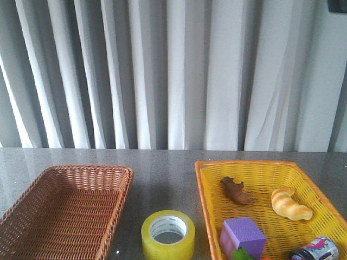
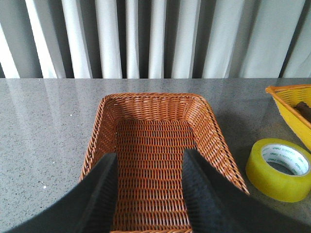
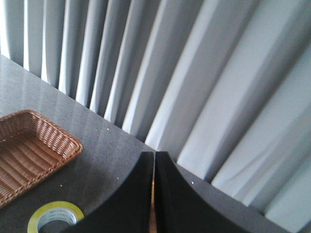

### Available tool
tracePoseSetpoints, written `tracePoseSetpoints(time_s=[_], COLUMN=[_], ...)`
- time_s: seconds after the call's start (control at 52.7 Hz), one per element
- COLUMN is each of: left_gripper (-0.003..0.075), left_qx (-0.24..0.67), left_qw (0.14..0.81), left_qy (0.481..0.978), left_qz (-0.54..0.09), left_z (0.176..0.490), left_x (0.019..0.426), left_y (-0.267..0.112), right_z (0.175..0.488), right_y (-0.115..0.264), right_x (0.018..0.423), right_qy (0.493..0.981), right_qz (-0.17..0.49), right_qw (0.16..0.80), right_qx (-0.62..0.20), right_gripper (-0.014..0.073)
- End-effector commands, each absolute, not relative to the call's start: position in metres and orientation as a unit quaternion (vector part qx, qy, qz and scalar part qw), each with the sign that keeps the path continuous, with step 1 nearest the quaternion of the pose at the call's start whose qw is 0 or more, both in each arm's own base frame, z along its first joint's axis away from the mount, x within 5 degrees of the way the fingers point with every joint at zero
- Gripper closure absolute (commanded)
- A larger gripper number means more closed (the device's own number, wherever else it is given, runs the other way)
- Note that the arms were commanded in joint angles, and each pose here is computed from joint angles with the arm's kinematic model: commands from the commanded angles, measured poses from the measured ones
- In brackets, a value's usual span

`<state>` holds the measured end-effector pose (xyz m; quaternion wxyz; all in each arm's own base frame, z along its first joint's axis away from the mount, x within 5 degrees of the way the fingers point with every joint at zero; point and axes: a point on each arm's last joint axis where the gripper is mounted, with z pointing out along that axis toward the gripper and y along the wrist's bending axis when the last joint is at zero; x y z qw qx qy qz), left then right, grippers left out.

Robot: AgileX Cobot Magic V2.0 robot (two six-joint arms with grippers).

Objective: Transfer tape with both arms
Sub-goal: 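Open the right gripper and withdraw it upward out of view, then move the left gripper over the tape roll and lower it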

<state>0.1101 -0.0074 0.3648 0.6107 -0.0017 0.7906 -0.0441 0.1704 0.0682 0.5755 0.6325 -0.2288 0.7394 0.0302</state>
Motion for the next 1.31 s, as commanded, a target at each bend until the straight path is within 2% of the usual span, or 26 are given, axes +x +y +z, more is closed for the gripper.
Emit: tracePoseSetpoints(time_s=[0.0,0.095,0.171,0.304,0.436,0.569,0.759,0.854,1.101,1.195,1.29], left_gripper=[0.0449,0.0478,0.0505,0.0546,0.0575,0.0580,0.0556,0.0512,0.0323,0.0288,0.0286], left_qx=[-0.006,-0.013,-0.012,0.014,0.056,0.118,0.185,0.204,0.255,0.279,0.312], left_qw=[0.649,0.646,0.647,0.653,0.652,0.627,0.573,0.547,0.477,0.459,0.457], left_qy=[0.758,0.759,0.758,0.752,0.750,0.760,0.781,0.792,0.812,0.807,0.795], left_qz=[-0.064,-0.079,-0.084,-0.085,-0.099,-0.123,-0.165,-0.178,-0.218,-0.243,-0.250], left_z=[0.382,0.382,0.382,0.383,0.387,0.399,0.425,0.434,0.447,0.449,0.452], left_x=[0.111,0.111,0.111,0.111,0.117,0.137,0.182,0.204,0.247,0.260,0.271], left_y=[-0.010,-0.011,-0.012,-0.015,-0.022,-0.034,-0.049,-0.054,-0.066,-0.075,-0.091], right_z=[0.550,0.502,0.445,0.368,0.324,0.309,0.306,0.306,0.307,0.307,0.307], right_y=[0.054,0.043,0.037,0.026,0.016,0.005,-0.006,-0.007,-0.007,-0.007,-0.007], right_x=[0.153,0.129,0.119,0.103,0.088,0.076,0.065,0.063,0.064,0.064,0.064], right_qy=[0.705,0.702,0.740,0.799,0.819,0.816,0.819,0.821,0.819,0.819,0.818], right_qz=[0.034,0.048,0.045,0.028,0.026,0.007,-0.028,-0.033,-0.030,-0.029,-0.028], right_qw=[0.686,0.695,0.656,0.587,0.565,0.572,0.568,0.566,0.569,0.569,0.570], right_qx=[-0.175,-0.150,-0.141,-0.129,-0.100,-0.081,-0.068,-0.066,-0.067,-0.067,-0.067], right_gripper=[0.0601,0.0600,0.0600,0.0600,0.0600,0.0600,0.0600,0.0600,0.0600,0.0600,0.0600])
